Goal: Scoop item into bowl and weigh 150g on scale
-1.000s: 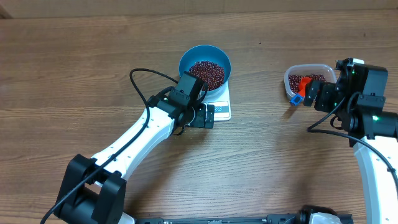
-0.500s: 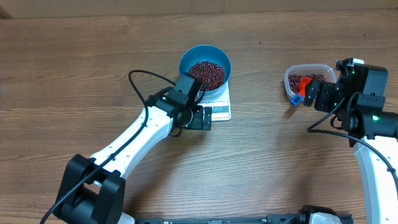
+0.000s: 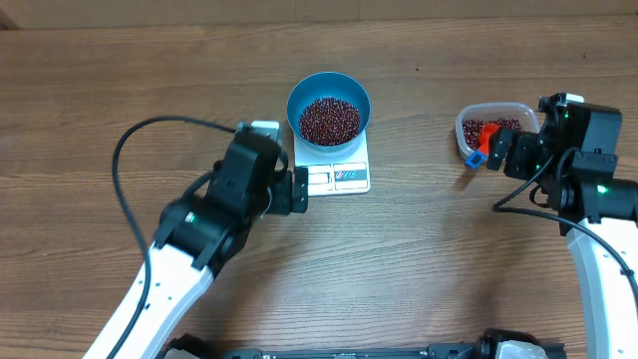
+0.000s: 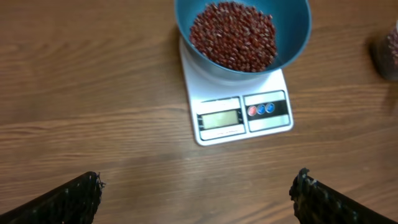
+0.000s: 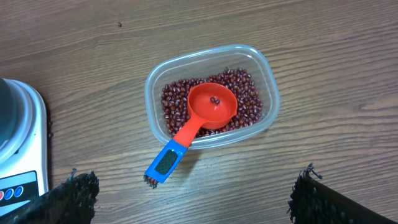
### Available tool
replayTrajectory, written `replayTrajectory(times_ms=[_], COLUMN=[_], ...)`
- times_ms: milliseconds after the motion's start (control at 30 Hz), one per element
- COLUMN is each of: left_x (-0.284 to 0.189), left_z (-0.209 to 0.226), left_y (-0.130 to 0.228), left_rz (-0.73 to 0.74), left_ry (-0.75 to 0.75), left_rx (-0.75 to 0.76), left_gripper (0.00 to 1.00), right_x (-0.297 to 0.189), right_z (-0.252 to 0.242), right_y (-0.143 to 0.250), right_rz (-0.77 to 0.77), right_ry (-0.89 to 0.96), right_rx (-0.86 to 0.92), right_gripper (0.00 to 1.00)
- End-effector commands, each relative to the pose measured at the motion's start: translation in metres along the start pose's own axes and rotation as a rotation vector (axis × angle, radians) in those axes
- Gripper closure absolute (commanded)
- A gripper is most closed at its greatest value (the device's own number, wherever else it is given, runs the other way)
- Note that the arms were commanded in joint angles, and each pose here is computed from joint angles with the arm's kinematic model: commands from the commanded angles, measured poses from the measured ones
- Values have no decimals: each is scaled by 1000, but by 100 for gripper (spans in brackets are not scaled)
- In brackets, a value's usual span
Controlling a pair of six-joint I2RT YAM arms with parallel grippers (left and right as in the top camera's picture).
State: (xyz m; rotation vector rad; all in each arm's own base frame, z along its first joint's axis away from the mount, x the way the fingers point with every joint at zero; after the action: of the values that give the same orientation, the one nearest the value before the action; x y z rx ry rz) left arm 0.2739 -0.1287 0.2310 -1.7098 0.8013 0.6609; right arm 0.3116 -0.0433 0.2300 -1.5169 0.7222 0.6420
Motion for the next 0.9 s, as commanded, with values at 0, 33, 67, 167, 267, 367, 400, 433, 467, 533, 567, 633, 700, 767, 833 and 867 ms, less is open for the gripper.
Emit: replayTrajectory(times_ms=[0, 33, 67, 167, 267, 367, 400, 433, 467, 533, 567, 633, 700, 767, 833, 867], left_x=[-2, -1, 1, 5, 6, -1, -5, -8, -12, -23, -28, -36, -39, -41, -42, -43], left_z=[23, 28, 33, 42, 50, 62, 66, 72, 79, 93, 97, 105, 110, 115, 120, 122], left_y=[14, 16, 21, 28, 30, 29, 28, 28, 27, 26, 26, 28, 34, 39, 43, 44], left_rz=[-79, -108, -147, -246, -366, -548, -603, -664, -722, -851, -904, -976, -1015, -1050, -1057, -1059], left_ry=[-56, -58, -52, -33, -11, 30, 43, 52, 57, 59, 57, 43, 39, 47, 41, 31], left_rx=[25, 19, 12, -10, -42, -103, -126, -154, -183, -213, -195, -160, -124, -98, -71, -53], left_gripper=[0, 0, 0, 0, 0, 0, 0, 0, 0, 1, 0, 1, 0, 0, 0, 0], right_x=[-5, -5, -5, -5, -5, -5, -5, -5, -5, -5, -5, -5, -5, -5, -5, -5], right_z=[-4, -4, -4, -4, -4, -4, -4, -4, -4, -4, -4, -4, -4, -4, -4, -4], right_y=[-10, -10, -10, -10, -10, -10, -10, -10, -10, -10, -10, -10, -10, -10, -10, -10], right_rz=[-28, -28, -28, -28, -29, -28, -28, -28, -28, -28, -28, -28, -28, -29, -28, -29], right_ry=[16, 16, 16, 16, 16, 16, 16, 16, 16, 16, 16, 16, 16, 16, 16, 16], right_rx=[4, 4, 4, 4, 4, 4, 4, 4, 4, 4, 4, 4, 4, 4, 4, 4], right_gripper=[0, 0, 0, 0, 0, 0, 0, 0, 0, 0, 0, 0, 0, 0, 0, 0])
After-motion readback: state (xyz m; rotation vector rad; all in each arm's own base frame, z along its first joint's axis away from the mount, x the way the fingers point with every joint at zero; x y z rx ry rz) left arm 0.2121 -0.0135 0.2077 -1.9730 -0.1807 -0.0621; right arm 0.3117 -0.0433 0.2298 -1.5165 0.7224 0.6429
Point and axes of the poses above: each gripper's point midway between its finger pads, its own x axis out along the fingers, its own z axis along the line the jaws close on, y = z × x, the point moved 4 cm from there along -x, back along the fingers, and after that the axes turned 12 degrees about -x, right-handed, at the moved point
